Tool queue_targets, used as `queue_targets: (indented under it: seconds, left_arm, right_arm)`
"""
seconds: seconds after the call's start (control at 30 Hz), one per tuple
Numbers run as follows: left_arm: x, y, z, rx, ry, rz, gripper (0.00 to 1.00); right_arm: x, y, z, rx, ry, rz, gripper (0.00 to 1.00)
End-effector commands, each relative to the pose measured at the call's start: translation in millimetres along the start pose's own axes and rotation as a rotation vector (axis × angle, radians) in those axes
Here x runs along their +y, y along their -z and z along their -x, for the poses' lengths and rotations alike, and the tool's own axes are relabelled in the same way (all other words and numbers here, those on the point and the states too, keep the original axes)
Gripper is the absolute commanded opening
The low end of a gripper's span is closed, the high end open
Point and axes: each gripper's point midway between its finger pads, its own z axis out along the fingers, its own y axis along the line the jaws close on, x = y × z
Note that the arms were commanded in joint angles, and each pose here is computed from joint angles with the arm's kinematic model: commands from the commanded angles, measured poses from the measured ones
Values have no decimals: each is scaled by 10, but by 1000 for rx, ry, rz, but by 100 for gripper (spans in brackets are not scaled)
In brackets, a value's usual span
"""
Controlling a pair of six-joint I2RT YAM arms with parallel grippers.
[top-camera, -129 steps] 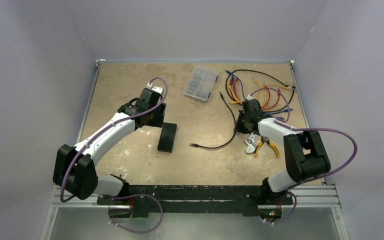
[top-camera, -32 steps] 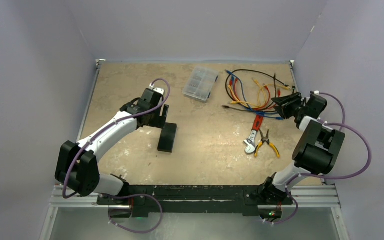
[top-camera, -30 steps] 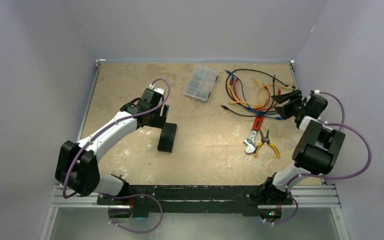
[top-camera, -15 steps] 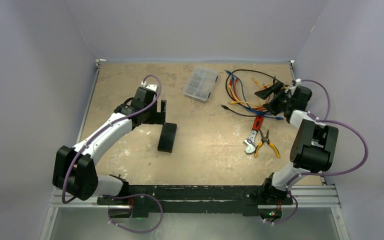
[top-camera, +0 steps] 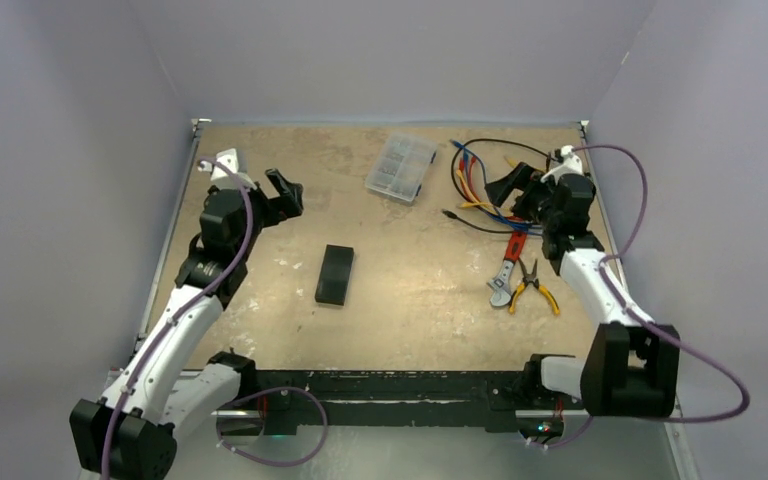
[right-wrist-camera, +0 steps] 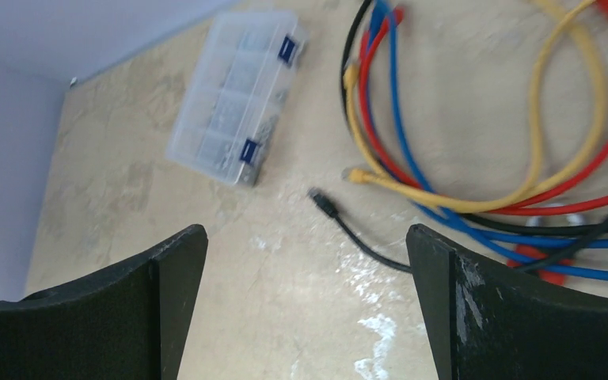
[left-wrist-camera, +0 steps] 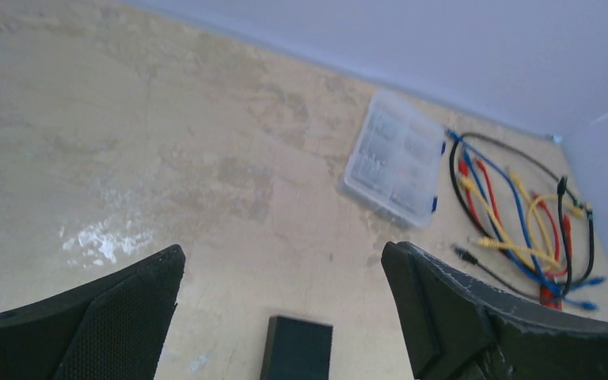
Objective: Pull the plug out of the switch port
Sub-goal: Reset both arms
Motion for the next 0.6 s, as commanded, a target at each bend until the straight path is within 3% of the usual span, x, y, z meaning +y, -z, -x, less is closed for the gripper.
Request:
queue_targets:
  seconds: [0.0,0.1,0.2,0.37,0.57]
  left_arm:
    - [98,103,454,-281,35,30,99]
    - [386,144,420,-365,45,142,99]
    - [850,164,260,-406,76,361,99]
    - [1419,99,-176,-383,-46,614,99]
    - [1600,-268,-650,-330,-234,598,100]
  right_arm:
    - [-264,235,352,-222,85,-169,99]
    - [-348,373,499,-350,102,-218,99]
    - [-527,427,512,-392,99,-305,99]
    - [-955,504,603,-499,77,-518,99]
    - [-1115,317,464,-550,108,-491,98]
